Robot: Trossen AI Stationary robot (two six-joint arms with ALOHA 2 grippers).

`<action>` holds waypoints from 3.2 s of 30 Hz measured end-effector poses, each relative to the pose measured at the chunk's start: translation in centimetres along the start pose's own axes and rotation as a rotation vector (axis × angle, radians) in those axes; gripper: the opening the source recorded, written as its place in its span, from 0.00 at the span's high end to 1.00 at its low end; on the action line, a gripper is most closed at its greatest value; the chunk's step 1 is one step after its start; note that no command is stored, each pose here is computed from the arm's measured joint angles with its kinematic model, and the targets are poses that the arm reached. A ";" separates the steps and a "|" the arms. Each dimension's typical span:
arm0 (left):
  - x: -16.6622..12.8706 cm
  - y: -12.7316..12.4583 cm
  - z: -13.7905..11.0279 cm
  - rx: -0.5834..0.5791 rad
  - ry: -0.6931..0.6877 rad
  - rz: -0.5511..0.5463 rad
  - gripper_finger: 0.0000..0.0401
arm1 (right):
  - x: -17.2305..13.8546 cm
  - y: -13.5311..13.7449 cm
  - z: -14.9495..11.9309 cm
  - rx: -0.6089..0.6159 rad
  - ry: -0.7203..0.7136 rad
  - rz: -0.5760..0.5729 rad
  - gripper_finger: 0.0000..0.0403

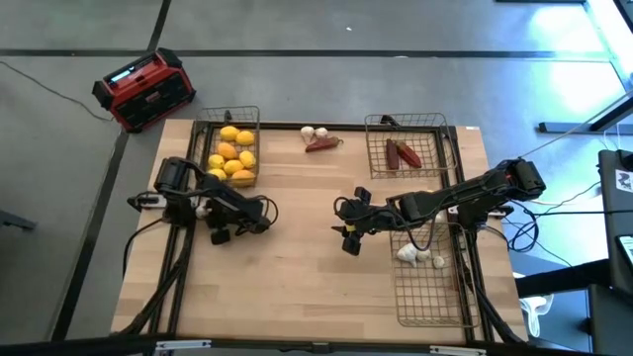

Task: Sort produce into baskets
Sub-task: Put the white garlic into the bottom wire basket

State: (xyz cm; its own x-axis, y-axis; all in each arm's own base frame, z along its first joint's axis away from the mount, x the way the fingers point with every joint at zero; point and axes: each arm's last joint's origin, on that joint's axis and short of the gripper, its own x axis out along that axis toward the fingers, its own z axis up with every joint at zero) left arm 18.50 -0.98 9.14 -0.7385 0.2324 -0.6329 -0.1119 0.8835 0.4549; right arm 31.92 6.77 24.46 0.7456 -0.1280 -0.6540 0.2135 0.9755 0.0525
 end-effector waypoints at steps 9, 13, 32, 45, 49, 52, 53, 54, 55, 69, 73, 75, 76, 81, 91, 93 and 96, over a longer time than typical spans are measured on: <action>-2.9 -1.4 -0.8 0.049 -0.075 0.042 0.74 | 0.0 0.0 0.0 0.000 0.001 0.001 0.52; -5.3 -1.8 -2.1 0.030 -0.211 0.009 0.74 | 0.0 0.1 -0.1 0.000 0.011 0.024 0.52; -15.4 0.3 -11.6 -0.030 -1.309 -0.611 0.73 | 0.0 0.1 0.0 -0.008 0.009 0.034 0.52; -19.0 -0.1 -11.6 0.072 -1.684 -0.674 0.72 | 0.8 1.0 1.1 -0.029 -0.115 0.135 0.52; -19.5 -0.4 -11.2 0.087 -1.725 -0.668 0.72 | 2.0 1.6 1.3 -0.063 -0.167 0.194 0.52; -19.8 -0.8 -10.8 0.086 -1.742 -0.674 0.72 | 2.9 1.9 1.4 -0.070 -0.208 0.208 0.52; -19.9 -0.9 -10.7 0.090 -1.743 -0.671 0.72 | 3.2 2.1 1.5 -0.068 -0.225 0.214 0.52; -19.9 -1.0 -10.6 0.092 -1.743 -0.668 0.72 | 3.4 2.2 1.5 -0.066 -0.239 0.230 0.52; -20.0 -1.1 -10.5 0.091 -1.748 -0.671 0.72 | 3.6 2.3 1.5 -0.070 -0.242 0.254 0.52; -20.0 -1.4 -10.2 0.097 -1.739 -0.670 0.72 | 4.1 3.4 2.3 -0.093 -0.360 0.491 0.53; -20.0 -1.4 -10.2 0.098 -1.738 -0.673 0.72 | 4.5 3.5 2.1 -0.096 -0.347 0.494 0.61; -20.0 -1.4 -10.2 0.104 -1.737 -0.675 0.72 | 4.6 3.5 2.0 -0.100 -0.341 0.500 0.68; -20.0 -1.4 -10.2 0.105 -1.738 -0.675 0.72 | 4.6 3.5 2.0 -0.108 -0.343 0.499 0.72; -19.9 -1.4 -10.2 0.118 -1.738 -0.663 0.72 | 4.7 3.5 2.0 -0.133 -0.345 0.494 0.93; -19.9 -1.4 -10.2 0.116 -1.743 -0.647 0.69 | 4.7 3.5 1.9 -0.138 -0.349 0.476 0.96; -19.9 -1.4 -10.2 0.111 -1.742 -0.648 0.65 | 4.7 3.5 1.9 -0.137 -0.349 0.476 0.97; -19.9 -1.4 -10.2 0.107 -1.746 -0.645 0.55 | 4.7 3.5 1.9 -0.137 -0.349 0.476 0.98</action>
State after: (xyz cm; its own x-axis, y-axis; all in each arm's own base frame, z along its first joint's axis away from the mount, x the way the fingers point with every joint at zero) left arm 26.60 -10.96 27.54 0.8343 -0.0656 -0.5473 0.0268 0.9965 -0.0787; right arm 37.40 9.20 23.03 0.9071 0.3000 -0.2953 -0.2606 0.9511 0.1660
